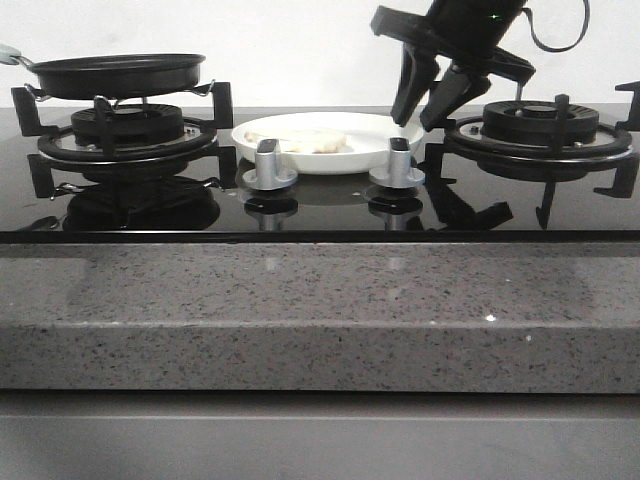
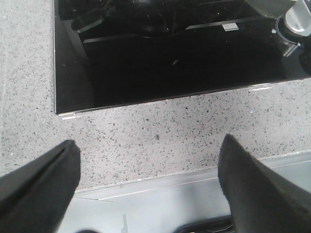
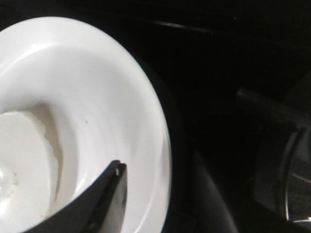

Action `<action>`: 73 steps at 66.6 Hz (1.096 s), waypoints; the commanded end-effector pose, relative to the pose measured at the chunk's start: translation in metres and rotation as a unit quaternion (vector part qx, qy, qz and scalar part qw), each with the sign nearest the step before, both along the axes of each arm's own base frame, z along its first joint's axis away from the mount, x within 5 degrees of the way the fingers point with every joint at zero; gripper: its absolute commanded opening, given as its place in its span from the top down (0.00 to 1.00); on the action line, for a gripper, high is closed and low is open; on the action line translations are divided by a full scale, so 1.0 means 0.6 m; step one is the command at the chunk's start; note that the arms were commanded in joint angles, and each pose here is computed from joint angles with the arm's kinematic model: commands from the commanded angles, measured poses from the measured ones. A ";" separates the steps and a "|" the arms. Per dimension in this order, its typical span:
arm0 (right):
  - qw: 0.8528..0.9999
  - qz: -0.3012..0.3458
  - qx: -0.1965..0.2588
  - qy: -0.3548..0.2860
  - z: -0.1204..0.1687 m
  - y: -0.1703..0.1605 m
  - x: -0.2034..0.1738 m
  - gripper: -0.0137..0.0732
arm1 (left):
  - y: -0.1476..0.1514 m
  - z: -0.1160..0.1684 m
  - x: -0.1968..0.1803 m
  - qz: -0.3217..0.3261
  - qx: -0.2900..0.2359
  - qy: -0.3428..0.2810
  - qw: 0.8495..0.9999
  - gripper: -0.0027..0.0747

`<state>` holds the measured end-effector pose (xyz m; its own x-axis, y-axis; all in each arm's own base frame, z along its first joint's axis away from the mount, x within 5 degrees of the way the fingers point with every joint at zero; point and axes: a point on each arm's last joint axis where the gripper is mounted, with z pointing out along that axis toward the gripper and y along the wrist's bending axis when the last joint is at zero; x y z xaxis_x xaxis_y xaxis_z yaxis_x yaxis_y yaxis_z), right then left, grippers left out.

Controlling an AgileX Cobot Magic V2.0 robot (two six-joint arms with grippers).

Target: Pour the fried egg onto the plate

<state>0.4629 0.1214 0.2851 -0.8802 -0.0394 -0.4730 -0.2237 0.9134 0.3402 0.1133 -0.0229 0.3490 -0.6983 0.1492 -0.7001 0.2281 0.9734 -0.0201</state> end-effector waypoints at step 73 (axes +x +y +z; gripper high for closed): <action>0.985 0.022 0.002 -0.172 0.150 -0.087 -0.471 0.34 | -0.006 0.023 0.007 0.001 -0.030 -0.051 0.998 0.24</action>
<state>0.1976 0.0738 0.3648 -0.7344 -0.0946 -0.6721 -0.3485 0.9023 0.2539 0.1145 -0.0248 0.3507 -0.6842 0.1328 -0.7171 0.2313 0.9720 -0.0406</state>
